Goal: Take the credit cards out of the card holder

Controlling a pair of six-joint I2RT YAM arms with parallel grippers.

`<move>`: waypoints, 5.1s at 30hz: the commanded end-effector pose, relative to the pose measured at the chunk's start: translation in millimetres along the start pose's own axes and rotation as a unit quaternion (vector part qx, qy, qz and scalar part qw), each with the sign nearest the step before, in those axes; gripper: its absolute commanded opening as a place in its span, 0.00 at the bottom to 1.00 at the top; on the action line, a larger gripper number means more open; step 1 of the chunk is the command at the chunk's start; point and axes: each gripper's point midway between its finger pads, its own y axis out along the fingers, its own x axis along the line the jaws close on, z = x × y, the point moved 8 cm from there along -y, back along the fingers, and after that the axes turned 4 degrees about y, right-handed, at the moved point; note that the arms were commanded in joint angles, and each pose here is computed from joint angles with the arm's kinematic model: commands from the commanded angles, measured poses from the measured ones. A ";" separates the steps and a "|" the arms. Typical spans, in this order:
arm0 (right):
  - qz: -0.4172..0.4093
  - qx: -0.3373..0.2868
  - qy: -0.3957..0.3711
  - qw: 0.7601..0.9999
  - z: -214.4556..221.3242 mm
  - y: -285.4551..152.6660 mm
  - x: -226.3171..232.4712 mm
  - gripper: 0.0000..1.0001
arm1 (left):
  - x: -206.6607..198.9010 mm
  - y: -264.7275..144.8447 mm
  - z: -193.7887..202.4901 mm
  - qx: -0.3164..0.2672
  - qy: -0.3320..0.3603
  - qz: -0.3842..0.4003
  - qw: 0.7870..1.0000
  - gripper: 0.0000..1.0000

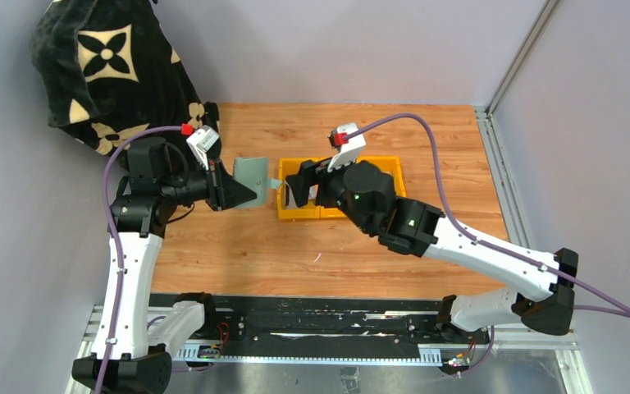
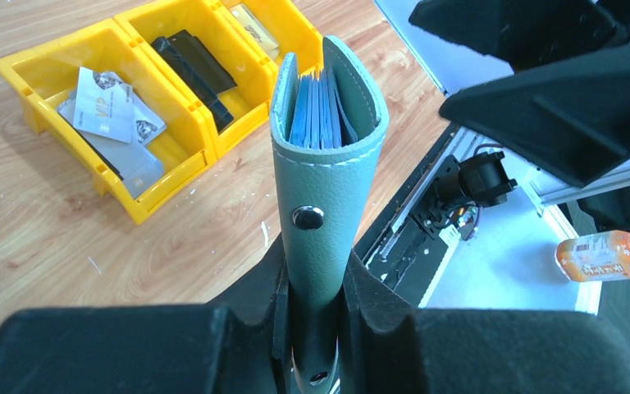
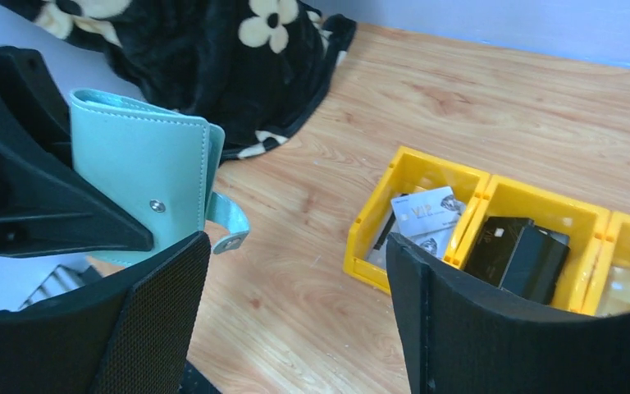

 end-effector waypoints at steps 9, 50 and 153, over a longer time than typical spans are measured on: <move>-0.152 0.119 0.053 0.980 6.3 3.8 12.6 0.86 | -12.6 -6.0 -8.6 -0.014 0.014 0.023 1.000 0.00; -0.153 0.138 0.129 0.970 6.4 31.8 8.3 0.33 | -31.4 -14.1 -15.3 -0.031 0.028 0.055 0.998 0.00; -0.070 0.076 -0.129 0.986 -49.5 -23.4 108.5 0.00 | -23.6 -20.8 37.1 -0.061 0.149 -0.014 0.987 0.88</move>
